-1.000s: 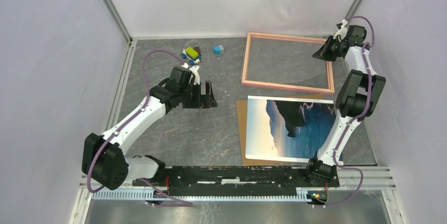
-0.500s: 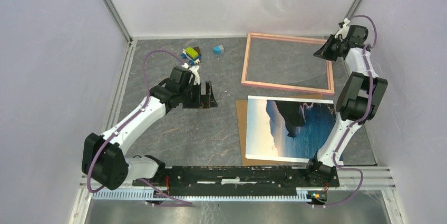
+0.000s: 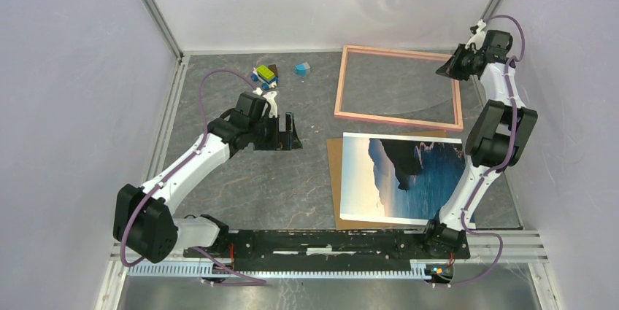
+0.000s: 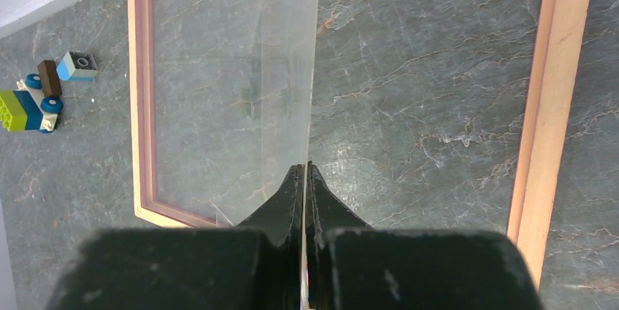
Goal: Put the photo into the frame
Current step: Place the photo frame item in the photo frame.
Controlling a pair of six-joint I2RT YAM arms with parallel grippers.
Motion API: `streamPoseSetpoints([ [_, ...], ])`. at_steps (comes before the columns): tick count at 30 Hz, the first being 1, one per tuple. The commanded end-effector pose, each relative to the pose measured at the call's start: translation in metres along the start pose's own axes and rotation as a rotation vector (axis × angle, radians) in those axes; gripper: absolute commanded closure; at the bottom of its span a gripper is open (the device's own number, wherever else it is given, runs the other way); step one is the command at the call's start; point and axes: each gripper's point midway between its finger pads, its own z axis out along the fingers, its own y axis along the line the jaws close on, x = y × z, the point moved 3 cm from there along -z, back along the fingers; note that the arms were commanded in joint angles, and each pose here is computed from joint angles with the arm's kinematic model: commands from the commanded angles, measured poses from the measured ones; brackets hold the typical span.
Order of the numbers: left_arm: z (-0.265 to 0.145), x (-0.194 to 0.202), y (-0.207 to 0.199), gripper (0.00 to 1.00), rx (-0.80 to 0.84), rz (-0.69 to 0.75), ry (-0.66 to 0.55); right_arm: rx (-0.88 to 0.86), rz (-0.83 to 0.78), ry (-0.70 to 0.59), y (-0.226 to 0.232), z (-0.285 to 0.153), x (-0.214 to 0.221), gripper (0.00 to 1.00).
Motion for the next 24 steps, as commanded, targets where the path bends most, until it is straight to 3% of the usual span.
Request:
streamPoseSetpoints([
  [1,-0.002,-0.007,-0.005,0.01,0.03,0.046,-0.032,0.001,-0.046,-0.036,0.0,-0.005,-0.017,1.0],
  [24,-0.002,-0.008,-0.007,0.0,0.038,0.047,-0.031,0.001,-0.038,-0.013,-0.01,-0.002,-0.013,1.0],
])
